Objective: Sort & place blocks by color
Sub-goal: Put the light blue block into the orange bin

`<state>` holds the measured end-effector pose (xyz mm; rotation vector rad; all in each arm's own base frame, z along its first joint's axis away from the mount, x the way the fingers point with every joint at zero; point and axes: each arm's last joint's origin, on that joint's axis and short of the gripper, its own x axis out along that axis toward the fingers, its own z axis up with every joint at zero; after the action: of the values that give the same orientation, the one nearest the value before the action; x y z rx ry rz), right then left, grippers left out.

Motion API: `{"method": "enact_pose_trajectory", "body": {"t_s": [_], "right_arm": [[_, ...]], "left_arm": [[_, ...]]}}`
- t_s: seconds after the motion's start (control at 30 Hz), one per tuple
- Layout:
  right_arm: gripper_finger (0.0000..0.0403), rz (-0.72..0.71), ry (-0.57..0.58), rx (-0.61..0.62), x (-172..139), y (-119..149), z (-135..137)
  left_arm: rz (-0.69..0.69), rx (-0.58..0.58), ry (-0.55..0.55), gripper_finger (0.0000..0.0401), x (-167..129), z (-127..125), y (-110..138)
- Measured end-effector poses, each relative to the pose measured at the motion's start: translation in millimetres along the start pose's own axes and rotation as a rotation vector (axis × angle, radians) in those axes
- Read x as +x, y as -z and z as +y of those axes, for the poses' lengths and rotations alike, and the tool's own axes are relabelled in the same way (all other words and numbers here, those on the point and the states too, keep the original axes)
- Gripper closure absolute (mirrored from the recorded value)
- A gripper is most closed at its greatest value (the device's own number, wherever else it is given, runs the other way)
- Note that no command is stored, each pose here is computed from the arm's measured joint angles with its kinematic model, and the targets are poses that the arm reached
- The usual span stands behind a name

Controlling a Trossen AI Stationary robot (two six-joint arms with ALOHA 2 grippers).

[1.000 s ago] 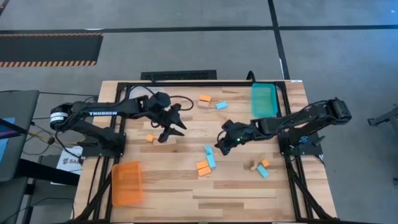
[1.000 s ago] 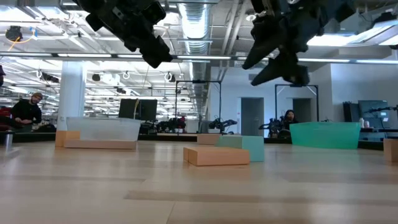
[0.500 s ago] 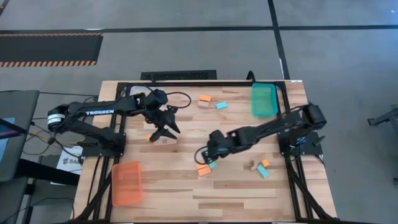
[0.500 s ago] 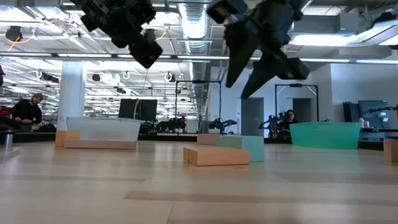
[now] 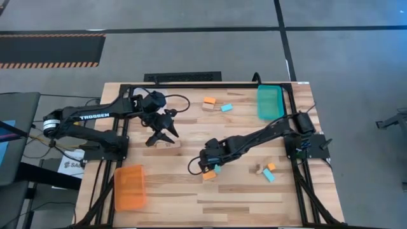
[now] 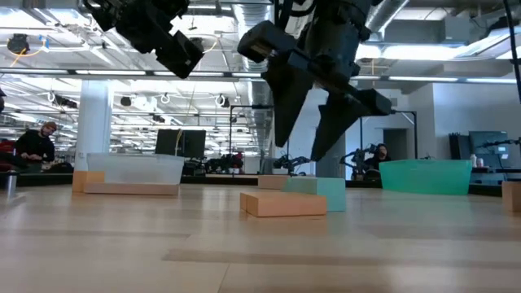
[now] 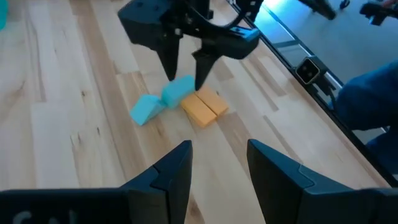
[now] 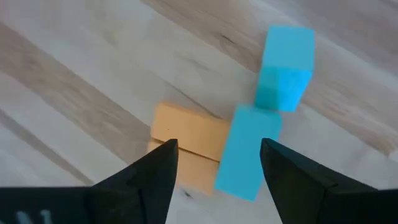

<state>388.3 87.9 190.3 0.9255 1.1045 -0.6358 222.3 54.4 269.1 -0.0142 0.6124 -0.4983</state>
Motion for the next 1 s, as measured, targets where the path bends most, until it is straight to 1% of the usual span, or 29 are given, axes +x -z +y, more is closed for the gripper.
{"method": "enact_pose_trajectory", "body": {"t_s": [0.07,0.13,0.27,0.4,0.47,0.6,0.73,0.8,0.87,1.0], "right_arm": [[0.0150,0.013,0.029,0.016,1.2,1.0,-2.5],[0.0151,0.017,0.031,0.034,0.0,2.4,-2.1],[0.0154,0.023,0.059,0.035,-0.4,7.9,-3.4],[0.0154,0.030,0.093,0.025,11.6,12.0,-4.4],[0.0154,0.034,0.084,0.021,18.9,13.7,-2.1],[0.0155,0.046,0.120,0.027,33.2,15.5,-4.6],[0.0156,0.047,0.120,0.029,39.1,16.1,-3.9],[0.0165,0.050,0.116,0.028,39.2,16.4,-3.3],[0.0183,0.049,0.108,0.028,39.2,16.3,-2.6],[0.0244,0.048,0.101,-0.007,34.1,16.0,-2.6]], "left_arm": [[0.001,0.007,-0.003,0.0259,-0.1,0.1,-0.1],[0.005,0.004,-0.004,0.0260,0.0,0.1,0.3],[0.007,0.016,-0.008,0.0260,0.0,0.2,0.3],[0.008,0.021,-0.012,0.0260,0.0,0.3,0.3],[0.009,0.022,-0.013,0.0260,0.0,0.4,0.3],[0.010,0.021,-0.015,0.0260,0.1,0.5,0.4],[0.011,0.020,-0.015,0.0260,0.1,0.4,0.5],[0.010,0.019,-0.015,0.0260,0.1,0.5,0.4],[0.011,0.017,-0.015,0.0260,0.1,0.5,0.5],[0.010,0.012,-0.015,0.0260,0.1,0.5,0.4]]}}
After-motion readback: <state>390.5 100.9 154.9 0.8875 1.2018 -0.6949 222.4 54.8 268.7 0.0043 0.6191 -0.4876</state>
